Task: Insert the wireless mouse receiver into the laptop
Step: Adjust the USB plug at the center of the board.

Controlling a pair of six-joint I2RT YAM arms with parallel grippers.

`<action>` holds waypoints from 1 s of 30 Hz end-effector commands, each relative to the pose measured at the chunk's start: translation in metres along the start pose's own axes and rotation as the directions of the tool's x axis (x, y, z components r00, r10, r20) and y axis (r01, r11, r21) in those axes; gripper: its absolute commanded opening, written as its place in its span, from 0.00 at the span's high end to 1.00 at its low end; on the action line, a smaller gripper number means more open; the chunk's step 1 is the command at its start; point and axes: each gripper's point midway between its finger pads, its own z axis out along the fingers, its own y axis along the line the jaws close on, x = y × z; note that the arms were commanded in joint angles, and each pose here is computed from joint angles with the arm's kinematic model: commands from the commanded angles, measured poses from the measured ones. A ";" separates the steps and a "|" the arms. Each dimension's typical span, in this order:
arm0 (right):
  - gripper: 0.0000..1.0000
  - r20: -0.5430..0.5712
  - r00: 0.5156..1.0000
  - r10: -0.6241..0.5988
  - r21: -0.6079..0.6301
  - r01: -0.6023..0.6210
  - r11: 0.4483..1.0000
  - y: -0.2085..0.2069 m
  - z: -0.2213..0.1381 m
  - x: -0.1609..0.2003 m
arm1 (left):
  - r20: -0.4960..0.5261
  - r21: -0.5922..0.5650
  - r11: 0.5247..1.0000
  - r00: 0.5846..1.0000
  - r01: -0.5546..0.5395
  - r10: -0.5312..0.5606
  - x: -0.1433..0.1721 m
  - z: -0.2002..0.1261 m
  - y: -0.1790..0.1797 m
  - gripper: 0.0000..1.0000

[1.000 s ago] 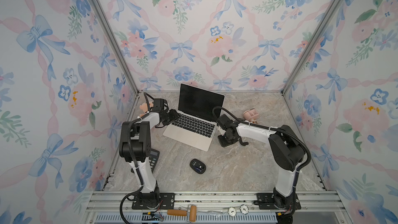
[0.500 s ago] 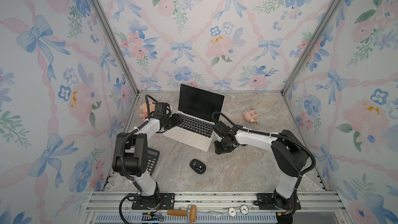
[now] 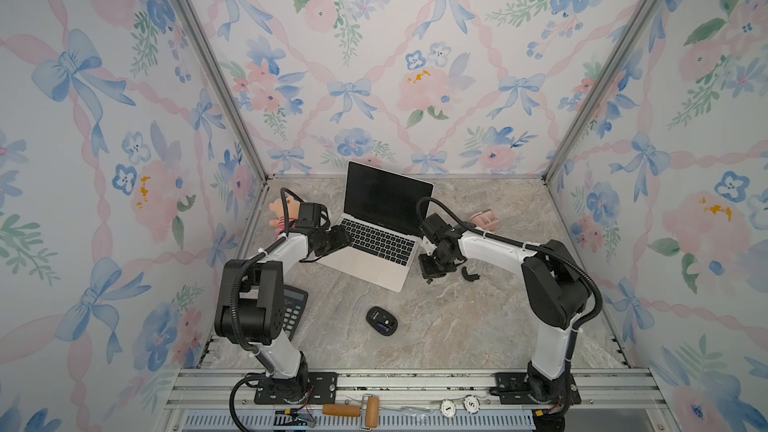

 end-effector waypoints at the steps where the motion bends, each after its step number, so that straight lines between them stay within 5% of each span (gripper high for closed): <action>1: 0.97 -0.066 0.997 -0.046 0.000 0.047 0.999 0.001 0.011 0.003 | 0.020 0.006 1.000 0.999 -0.028 0.028 -0.004 -0.008 -0.004 0.43; 14: 1.00 -0.122 0.993 0.008 0.094 0.004 0.996 -0.041 0.020 0.026 | 0.015 0.031 0.999 0.999 -0.043 0.042 -0.008 -0.005 -0.011 0.43; 30: 0.97 -0.099 0.993 0.060 0.115 -0.049 0.992 -0.040 0.005 0.044 | 0.030 0.040 0.998 0.998 -0.058 0.057 -0.010 -0.011 -0.016 0.43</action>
